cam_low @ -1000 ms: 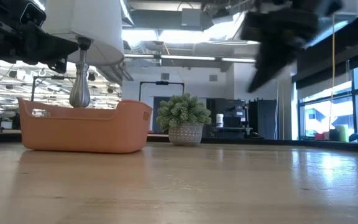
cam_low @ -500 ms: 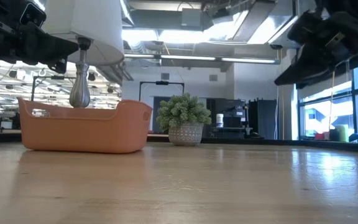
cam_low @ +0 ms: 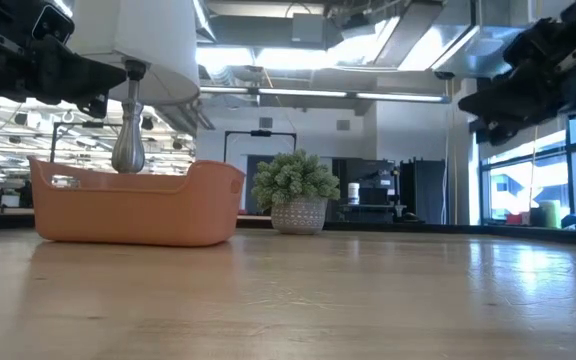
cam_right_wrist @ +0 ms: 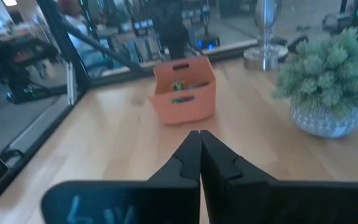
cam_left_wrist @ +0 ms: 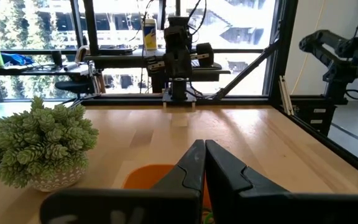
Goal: Pick and place rubber bands into bin
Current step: Return to Home Position
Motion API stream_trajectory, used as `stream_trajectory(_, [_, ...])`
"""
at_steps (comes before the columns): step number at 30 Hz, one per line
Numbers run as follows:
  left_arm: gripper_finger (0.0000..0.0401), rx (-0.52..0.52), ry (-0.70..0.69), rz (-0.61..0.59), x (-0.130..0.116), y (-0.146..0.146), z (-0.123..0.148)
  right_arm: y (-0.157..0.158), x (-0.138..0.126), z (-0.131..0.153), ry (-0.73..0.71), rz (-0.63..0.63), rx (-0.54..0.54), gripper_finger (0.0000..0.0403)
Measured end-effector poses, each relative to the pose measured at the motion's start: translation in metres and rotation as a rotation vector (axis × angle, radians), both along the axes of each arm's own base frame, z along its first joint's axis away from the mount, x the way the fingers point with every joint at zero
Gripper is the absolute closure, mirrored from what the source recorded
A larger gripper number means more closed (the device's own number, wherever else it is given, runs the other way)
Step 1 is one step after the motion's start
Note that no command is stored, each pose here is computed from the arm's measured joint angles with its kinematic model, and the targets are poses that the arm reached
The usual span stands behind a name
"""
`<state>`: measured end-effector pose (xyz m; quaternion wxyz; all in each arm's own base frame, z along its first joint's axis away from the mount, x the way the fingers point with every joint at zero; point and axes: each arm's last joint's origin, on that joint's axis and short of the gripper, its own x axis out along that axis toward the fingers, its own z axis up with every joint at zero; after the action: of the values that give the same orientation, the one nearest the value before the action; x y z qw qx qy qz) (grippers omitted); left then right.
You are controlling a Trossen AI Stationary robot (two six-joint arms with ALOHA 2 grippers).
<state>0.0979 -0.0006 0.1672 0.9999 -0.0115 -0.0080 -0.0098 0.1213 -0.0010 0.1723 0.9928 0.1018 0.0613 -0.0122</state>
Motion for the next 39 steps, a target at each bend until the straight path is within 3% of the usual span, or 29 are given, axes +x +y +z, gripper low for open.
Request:
stream_trajectory(17, [0.0393, 0.0, 0.0, 0.0, 0.0, 0.0, 0.0, 0.0, -0.024, 0.001, -0.206, 0.001, -0.029, 0.0401])
stream_trajectory(33, [0.0395, 0.0, -0.001, 0.0, 0.0, 0.0, 0.0, 0.002, -0.024, -0.004, -0.158, 0.069, -0.136, 0.0402])
stream_trajectory(39, [0.0393, 0.0, 0.0, 0.0, 0.0, 0.0, 0.0, 0.002, -0.024, -0.004, -0.158, 0.066, -0.13, 0.039])
